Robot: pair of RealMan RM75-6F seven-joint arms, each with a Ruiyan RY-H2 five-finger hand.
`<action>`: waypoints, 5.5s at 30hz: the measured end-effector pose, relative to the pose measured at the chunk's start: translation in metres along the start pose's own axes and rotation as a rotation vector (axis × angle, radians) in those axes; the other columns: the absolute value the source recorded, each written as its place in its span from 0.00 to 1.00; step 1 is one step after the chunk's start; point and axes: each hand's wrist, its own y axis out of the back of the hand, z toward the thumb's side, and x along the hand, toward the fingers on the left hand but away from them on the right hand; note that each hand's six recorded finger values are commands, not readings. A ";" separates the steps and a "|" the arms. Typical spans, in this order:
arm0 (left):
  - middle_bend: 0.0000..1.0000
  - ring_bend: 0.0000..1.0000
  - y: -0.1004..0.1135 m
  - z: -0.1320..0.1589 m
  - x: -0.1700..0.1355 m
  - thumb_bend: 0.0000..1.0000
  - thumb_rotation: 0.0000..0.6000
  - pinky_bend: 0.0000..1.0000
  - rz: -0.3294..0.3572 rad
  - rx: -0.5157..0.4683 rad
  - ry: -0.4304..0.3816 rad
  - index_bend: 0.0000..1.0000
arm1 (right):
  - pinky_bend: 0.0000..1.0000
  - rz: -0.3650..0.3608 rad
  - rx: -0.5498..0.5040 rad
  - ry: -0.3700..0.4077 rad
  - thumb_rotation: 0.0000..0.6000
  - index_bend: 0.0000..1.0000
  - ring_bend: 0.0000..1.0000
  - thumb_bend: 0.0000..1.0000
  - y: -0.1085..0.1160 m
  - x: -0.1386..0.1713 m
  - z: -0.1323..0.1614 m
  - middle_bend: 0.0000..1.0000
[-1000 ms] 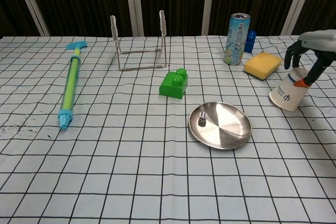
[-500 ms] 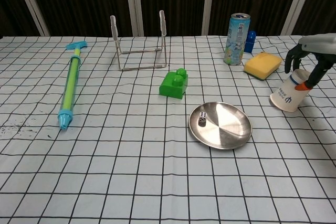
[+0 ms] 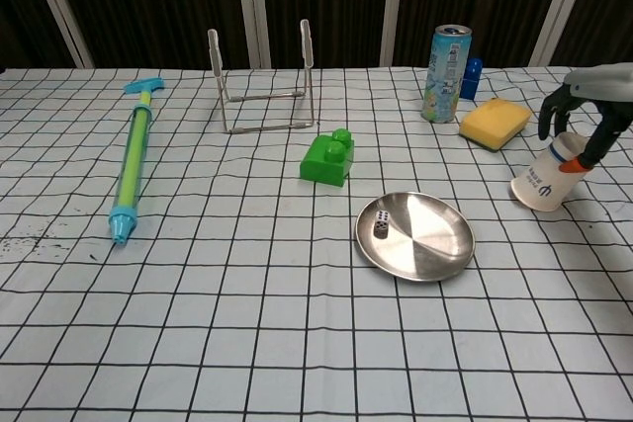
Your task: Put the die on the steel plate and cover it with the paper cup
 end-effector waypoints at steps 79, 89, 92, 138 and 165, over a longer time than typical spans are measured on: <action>0.00 0.00 0.003 -0.006 0.001 0.69 1.00 0.12 -0.009 -0.035 -0.005 0.33 | 0.00 -0.114 0.196 0.363 1.00 0.43 0.27 0.30 -0.008 0.048 0.177 0.56; 0.00 0.00 0.003 -0.006 0.000 0.70 1.00 0.12 -0.010 -0.035 -0.006 0.33 | 0.00 -0.098 0.233 0.368 1.00 0.38 0.20 0.30 -0.011 0.053 0.177 0.38; 0.00 0.00 0.003 -0.005 0.000 0.70 1.00 0.12 -0.013 -0.033 -0.008 0.33 | 0.00 -0.095 0.238 0.369 1.00 0.32 0.18 0.28 -0.010 0.055 0.176 0.33; 0.00 0.00 0.001 -0.004 0.001 0.70 1.00 0.12 -0.020 -0.025 -0.007 0.33 | 0.00 -0.111 0.223 0.372 1.00 0.43 0.22 0.25 -0.007 0.061 0.169 0.48; 0.00 0.00 0.000 -0.004 0.000 0.69 1.00 0.12 -0.024 -0.021 -0.007 0.34 | 0.00 -0.128 0.146 0.396 1.00 0.61 0.26 0.34 -0.007 0.047 0.176 0.52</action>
